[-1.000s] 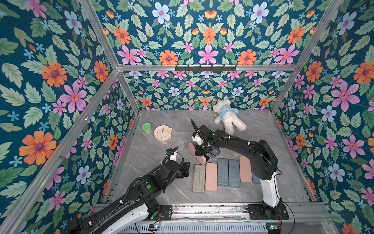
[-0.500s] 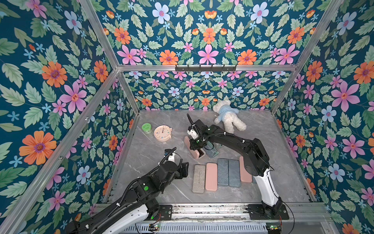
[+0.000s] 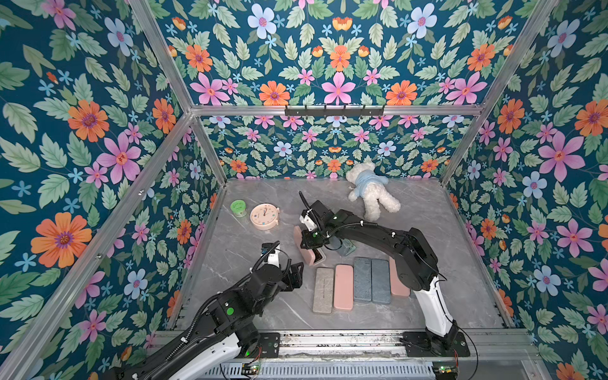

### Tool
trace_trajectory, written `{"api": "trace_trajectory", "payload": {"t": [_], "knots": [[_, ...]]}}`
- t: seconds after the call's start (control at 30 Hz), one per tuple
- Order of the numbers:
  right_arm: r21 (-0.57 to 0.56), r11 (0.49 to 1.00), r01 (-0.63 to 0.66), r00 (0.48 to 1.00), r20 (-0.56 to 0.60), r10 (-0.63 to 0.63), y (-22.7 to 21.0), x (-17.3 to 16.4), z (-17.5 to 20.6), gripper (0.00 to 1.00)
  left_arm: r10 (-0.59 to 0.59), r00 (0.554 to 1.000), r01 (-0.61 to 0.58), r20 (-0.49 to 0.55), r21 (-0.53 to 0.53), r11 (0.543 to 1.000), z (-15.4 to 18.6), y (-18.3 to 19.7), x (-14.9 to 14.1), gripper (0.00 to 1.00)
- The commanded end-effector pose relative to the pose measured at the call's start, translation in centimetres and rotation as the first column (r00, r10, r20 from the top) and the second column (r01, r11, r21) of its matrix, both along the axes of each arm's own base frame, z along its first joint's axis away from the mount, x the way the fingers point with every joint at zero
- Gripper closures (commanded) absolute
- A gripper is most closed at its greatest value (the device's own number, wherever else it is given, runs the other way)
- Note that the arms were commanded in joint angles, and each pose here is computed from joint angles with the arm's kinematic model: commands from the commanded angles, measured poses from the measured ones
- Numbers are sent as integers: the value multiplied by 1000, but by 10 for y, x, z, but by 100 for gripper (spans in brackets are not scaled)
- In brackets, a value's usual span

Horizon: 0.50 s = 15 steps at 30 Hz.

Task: Close the glasses case
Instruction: Move the glasses case to the center of the board.

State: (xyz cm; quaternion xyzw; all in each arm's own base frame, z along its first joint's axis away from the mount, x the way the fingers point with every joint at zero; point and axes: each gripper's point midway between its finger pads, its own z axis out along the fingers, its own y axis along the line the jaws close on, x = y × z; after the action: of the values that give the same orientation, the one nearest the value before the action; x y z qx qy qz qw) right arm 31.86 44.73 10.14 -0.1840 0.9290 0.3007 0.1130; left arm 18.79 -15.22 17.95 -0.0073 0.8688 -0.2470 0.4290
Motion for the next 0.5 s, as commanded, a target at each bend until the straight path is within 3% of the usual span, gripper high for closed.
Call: {"api": "trace_trajectory", "payload": {"t": [0.0, 0.47], "knots": [[79, 995, 56, 998, 17, -57, 19, -1, 20, 98, 31, 999, -31, 12, 8, 999, 3, 8, 1, 11], [153, 960, 234, 972, -12, -235, 28, -44, 2, 99, 84, 995, -82, 60, -33, 996, 32, 31, -6, 11]]}}
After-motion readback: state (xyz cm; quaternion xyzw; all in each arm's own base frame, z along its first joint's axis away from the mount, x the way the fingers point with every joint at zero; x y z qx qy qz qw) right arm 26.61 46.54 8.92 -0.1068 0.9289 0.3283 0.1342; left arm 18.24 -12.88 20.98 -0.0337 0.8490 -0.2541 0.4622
